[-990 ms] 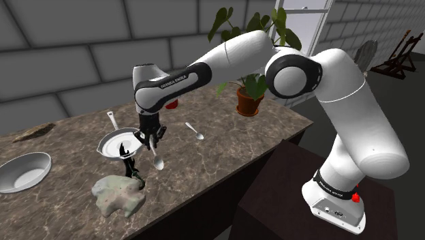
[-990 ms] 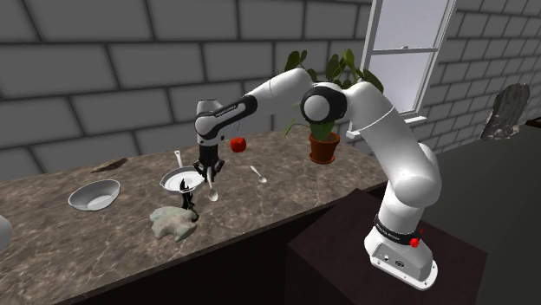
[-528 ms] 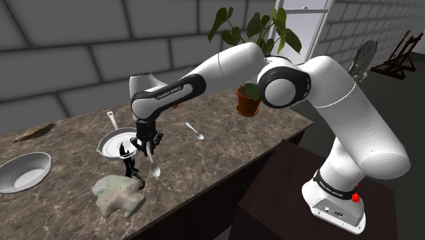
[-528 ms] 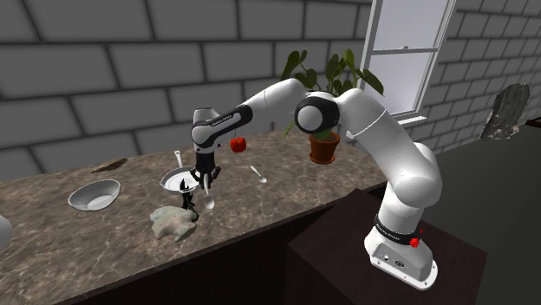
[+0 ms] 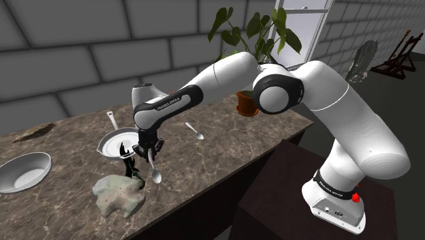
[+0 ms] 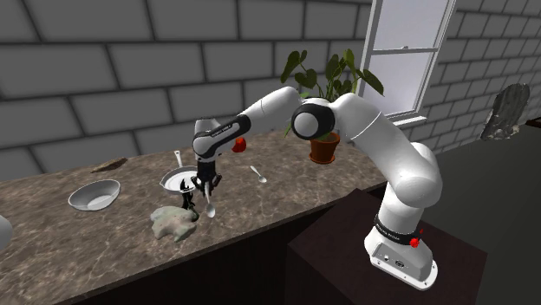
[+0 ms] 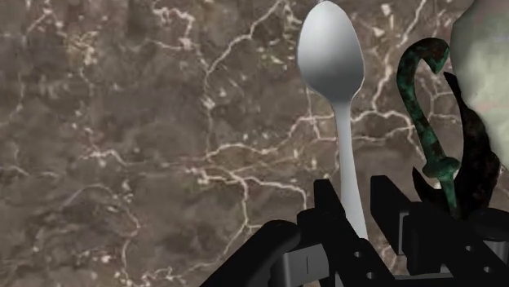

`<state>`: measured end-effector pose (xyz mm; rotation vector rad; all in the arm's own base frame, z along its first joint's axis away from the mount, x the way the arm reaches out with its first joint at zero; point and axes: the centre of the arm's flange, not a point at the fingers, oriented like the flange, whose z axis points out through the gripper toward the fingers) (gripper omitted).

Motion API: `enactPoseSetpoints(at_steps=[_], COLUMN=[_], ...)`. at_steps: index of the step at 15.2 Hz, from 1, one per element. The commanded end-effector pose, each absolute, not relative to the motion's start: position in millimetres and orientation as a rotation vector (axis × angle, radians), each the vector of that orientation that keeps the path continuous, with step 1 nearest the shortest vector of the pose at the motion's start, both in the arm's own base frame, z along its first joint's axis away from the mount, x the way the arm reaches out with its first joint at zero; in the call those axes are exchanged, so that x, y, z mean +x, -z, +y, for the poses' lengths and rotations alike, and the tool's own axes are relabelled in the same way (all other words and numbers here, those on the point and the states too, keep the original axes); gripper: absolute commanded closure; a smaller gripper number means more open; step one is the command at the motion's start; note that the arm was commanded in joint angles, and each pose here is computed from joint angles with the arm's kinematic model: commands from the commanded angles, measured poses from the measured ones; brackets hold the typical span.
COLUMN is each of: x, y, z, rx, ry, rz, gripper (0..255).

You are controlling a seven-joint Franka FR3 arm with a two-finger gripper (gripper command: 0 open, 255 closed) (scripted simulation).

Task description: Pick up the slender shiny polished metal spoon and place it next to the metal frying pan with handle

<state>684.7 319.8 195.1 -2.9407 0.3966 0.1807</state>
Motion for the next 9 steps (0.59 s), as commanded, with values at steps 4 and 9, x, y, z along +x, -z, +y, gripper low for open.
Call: enactPoseSetpoints(at_steps=[4,9], x=[684.4,684.4], y=[-168.6,-154.3], z=[318.2,318.3], rx=[-2.941,-2.941], ry=[-0.180,-0.180], rz=[0.397,0.397], gripper=[255,255])
